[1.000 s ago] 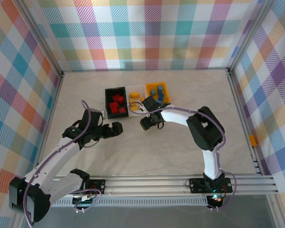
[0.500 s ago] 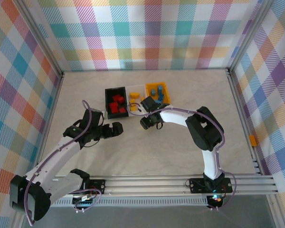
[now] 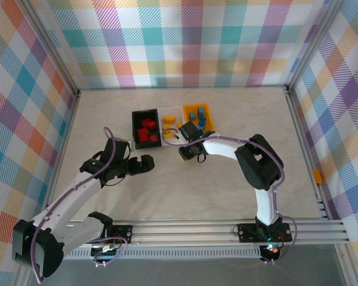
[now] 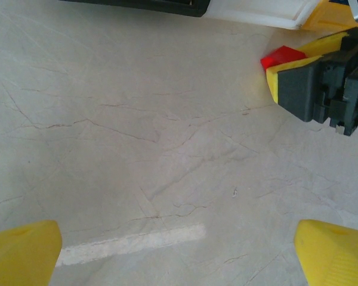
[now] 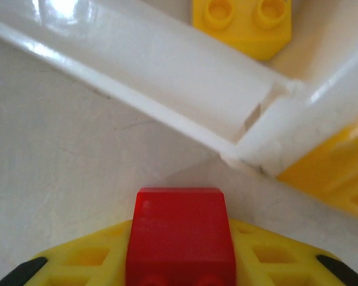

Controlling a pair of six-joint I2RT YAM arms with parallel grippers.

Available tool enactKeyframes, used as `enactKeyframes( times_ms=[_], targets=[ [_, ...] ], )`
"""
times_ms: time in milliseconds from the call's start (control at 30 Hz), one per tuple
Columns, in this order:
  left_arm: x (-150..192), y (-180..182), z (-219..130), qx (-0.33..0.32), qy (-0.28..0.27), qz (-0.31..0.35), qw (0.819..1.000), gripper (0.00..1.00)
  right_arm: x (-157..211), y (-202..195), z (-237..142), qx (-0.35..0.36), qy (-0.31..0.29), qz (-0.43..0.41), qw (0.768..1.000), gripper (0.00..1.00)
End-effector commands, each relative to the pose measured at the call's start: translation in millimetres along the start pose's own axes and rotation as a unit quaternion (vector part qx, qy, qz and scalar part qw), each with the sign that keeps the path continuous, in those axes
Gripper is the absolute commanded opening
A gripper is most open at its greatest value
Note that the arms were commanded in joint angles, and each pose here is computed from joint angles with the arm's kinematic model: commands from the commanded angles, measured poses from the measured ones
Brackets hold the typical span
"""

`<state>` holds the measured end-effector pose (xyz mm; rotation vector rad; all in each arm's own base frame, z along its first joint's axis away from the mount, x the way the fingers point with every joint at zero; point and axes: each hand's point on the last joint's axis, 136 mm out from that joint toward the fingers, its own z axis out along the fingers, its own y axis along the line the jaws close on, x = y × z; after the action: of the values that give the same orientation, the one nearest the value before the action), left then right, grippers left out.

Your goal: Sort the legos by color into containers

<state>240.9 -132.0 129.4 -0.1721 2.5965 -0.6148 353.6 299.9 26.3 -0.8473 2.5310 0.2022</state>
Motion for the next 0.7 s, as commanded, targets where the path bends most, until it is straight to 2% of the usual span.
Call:
enactKeyframes(
  times_ms=[0,200,333,500,667],
  targets=[
    [3,6,-2,-0.004,-0.001,0.001,1.0,1.0,-7,8,-25,-0.033,-0.027,0.032,0.999,0.34],
    [6,8,-4,-0.004,-0.002,0.002,1.0,1.0,3,17,-44,-0.065,-0.036,0.055,0.996,0.26],
    [7,9,-7,-0.005,-0.005,0.002,1.0,1.0,1,21,-55,-0.079,-0.038,0.063,0.994,0.26],
    [2,16,-24,-0.022,-0.04,-0.006,0.999,1.0,-25,38,-89,-0.134,-0.07,0.077,0.986,0.27],
    [-4,22,-49,-0.032,-0.096,-0.017,0.995,1.0,-72,60,-118,-0.201,-0.107,0.08,0.97,0.27]
  ],
)
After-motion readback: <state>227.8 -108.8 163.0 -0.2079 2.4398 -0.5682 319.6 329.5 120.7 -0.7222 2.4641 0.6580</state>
